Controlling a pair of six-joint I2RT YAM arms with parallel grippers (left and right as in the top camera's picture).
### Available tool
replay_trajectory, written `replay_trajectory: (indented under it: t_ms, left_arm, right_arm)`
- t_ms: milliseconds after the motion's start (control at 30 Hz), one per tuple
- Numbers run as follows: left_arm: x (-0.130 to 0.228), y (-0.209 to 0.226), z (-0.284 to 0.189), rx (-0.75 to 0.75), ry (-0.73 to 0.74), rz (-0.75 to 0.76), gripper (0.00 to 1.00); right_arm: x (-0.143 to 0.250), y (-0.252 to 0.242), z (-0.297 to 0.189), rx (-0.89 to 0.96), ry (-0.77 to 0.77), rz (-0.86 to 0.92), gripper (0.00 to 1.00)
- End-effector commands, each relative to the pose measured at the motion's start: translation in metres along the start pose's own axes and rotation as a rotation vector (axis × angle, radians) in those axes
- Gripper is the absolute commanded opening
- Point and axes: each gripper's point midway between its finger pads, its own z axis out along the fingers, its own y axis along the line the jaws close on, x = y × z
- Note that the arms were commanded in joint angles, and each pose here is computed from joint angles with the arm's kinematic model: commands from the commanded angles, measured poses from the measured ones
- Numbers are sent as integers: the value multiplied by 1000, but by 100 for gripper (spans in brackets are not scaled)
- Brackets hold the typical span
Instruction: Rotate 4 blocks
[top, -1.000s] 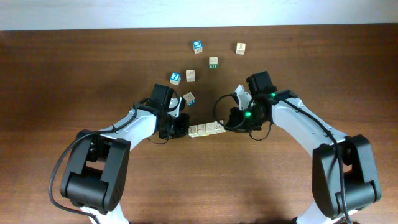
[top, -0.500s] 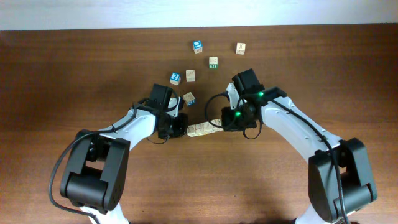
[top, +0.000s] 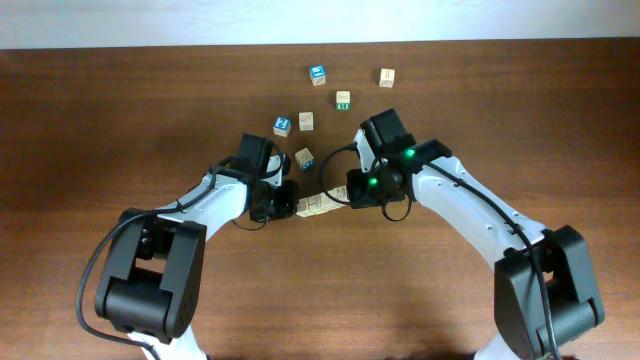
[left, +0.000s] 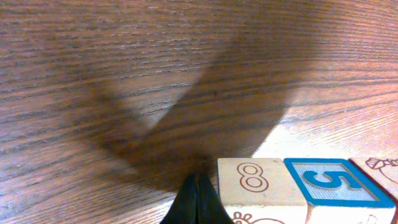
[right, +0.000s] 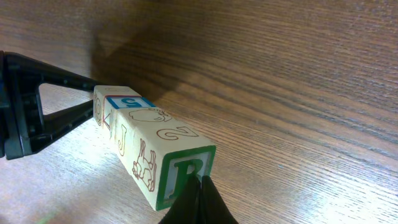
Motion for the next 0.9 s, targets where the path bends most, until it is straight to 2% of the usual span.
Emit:
replay_trajectory:
  t_ms: [0,733,867]
  left_arm:
    - [15,-49,1,190,68,71,0]
    - [16,-50,2,186,69,76,0]
    - [16,-50,2,186,69,76,0]
  right_arm:
    - [11,73,1,-210,28,-110,4]
    - [20,105,9,-217,18,-179,4]
    - [19,94,14,-187,34,-81,4]
